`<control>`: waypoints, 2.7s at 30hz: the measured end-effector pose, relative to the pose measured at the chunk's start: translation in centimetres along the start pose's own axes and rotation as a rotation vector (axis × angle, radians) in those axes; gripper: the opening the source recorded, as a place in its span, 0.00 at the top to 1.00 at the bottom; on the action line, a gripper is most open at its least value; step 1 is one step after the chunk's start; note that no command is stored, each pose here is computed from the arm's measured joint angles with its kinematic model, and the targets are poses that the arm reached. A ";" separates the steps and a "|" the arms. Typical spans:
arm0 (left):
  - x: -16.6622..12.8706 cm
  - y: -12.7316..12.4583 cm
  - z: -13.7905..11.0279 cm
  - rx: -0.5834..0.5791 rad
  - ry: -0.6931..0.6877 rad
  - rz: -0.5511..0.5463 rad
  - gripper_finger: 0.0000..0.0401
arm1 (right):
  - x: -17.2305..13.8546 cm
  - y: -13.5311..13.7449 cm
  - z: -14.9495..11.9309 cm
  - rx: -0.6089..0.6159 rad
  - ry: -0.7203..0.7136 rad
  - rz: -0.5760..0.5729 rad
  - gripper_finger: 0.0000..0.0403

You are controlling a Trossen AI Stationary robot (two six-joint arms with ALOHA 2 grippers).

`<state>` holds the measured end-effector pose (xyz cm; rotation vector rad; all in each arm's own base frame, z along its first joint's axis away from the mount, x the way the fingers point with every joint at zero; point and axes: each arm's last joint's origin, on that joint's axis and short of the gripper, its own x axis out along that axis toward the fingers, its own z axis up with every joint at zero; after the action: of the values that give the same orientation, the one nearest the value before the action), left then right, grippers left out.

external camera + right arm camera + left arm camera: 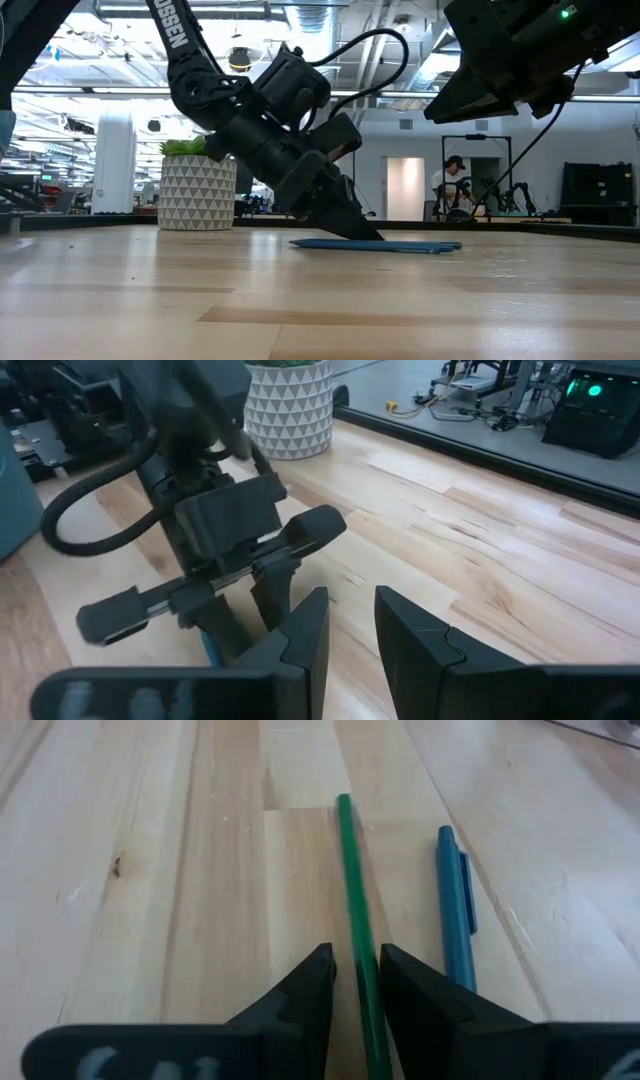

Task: Sort pens & pencils
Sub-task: Put the green pencil into the blue bin

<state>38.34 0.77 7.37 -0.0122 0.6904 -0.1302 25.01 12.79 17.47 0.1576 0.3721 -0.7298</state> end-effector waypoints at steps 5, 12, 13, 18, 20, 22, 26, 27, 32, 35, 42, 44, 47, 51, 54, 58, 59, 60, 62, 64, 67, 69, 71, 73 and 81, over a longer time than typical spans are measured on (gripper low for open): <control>-0.3 0.3 -0.9 -0.015 -0.030 0.009 0.79 | -0.3 0.1 -0.1 -0.005 0.000 0.012 0.73; -0.7 1.0 -1.5 -0.019 -0.052 -0.002 0.79 | -0.4 0.2 -0.2 -0.007 -0.001 0.014 0.73; -0.7 1.1 -1.5 -0.009 -0.054 -0.011 0.79 | -0.4 0.2 -0.1 -0.006 -0.002 0.014 0.73; -0.8 1.5 -1.5 0.064 -0.065 -0.085 0.79 | -0.4 0.2 -0.1 -0.006 -0.002 0.013 0.73; -0.8 1.7 -1.5 0.086 -0.071 -0.110 0.79 | -0.4 0.2 -0.1 -0.006 -0.002 0.013 0.73; -0.9 1.9 -1.6 0.100 -0.075 -0.127 0.79 | -0.4 0.2 -0.1 -0.006 -0.002 0.013 0.73; -1.0 2.5 -1.6 0.107 -0.081 -0.144 0.79 | -0.4 0.2 -0.1 -0.006 -0.002 0.013 0.73; -1.1 2.6 -1.7 0.104 -0.083 -0.158 0.79 | -0.4 0.2 -0.1 -0.006 -0.002 0.013 0.73; -1.2 2.8 -1.7 0.100 -0.087 -0.185 0.79 | -0.4 0.2 -0.1 -0.006 -0.002 0.013 0.73; -1.2 2.8 -1.7 0.115 -0.090 -0.185 0.79 | -0.4 0.2 -0.1 -0.005 -0.003 0.013 0.73; -1.2 3.1 -1.7 0.145 -0.096 -0.187 0.79 | -0.4 0.2 -0.1 -0.005 -0.003 0.013 0.73; -1.2 3.1 -1.7 0.155 -0.097 -0.187 0.79 | -0.4 0.2 -0.1 -0.005 -0.003 0.013 0.73; -1.2 3.1 -1.7 0.177 -0.100 -0.187 0.79 | -0.4 0.2 -0.1 -0.005 -0.003 0.013 0.73; -1.3 3.2 -1.8 0.184 -0.102 -0.189 0.79 | -0.4 0.2 -0.1 -0.005 -0.003 0.013 0.73; -1.3 3.3 -1.8 0.201 -0.104 -0.189 0.79 | -0.4 0.2 -0.1 -0.005 -0.003 0.013 0.73; -1.3 3.3 -1.8 0.211 -0.105 -0.188 0.79 | -0.4 0.2 -0.1 -0.005 -0.003 0.013 0.73; -1.3 3.3 -1.8 0.212 -0.104 -0.188 0.79 | -0.4 0.2 -0.1 -0.005 -0.003 0.013 0.73; -1.3 3.3 -1.8 0.212 -0.105 -0.188 0.79 | -0.4 0.2 -0.1 -0.005 -0.003 0.013 0.73; -1.3 3.3 -1.8 0.218 -0.105 -0.187 0.79 | -0.4 0.2 -0.1 -0.005 -0.003 0.013 0.73; -1.3 3.3 -1.8 0.224 -0.106 -0.186 0.79 | -0.4 0.2 -0.1 -0.005 -0.003 0.013 0.73; -1.3 3.3 -1.8 0.227 -0.106 -0.186 0.79 | -0.4 0.2 -0.1 -0.006 -0.003 0.013 0.73; -1.3 3.3 -1.8 0.227 -0.106 -0.186 0.79 | -0.4 0.2 -0.1 -0.006 -0.003 0.013 0.73; -1.3 3.3 -1.8 0.228 -0.106 -0.185 0.79 | -0.4 0.2 -0.1 -0.006 -0.003 0.013 0.73; -1.3 3.3 -1.8 0.228 -0.106 -0.185 0.79 | -0.4 0.2 -0.1 -0.006 -0.003 0.013 0.73; -1.3 3.3 -1.8 0.249 -0.107 -0.182 0.80 | -0.4 0.2 -0.1 -0.006 -0.003 0.013 0.73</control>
<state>36.62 4.22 6.62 0.1556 0.5620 -0.3872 24.82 13.17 17.50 0.1528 0.3704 -0.7163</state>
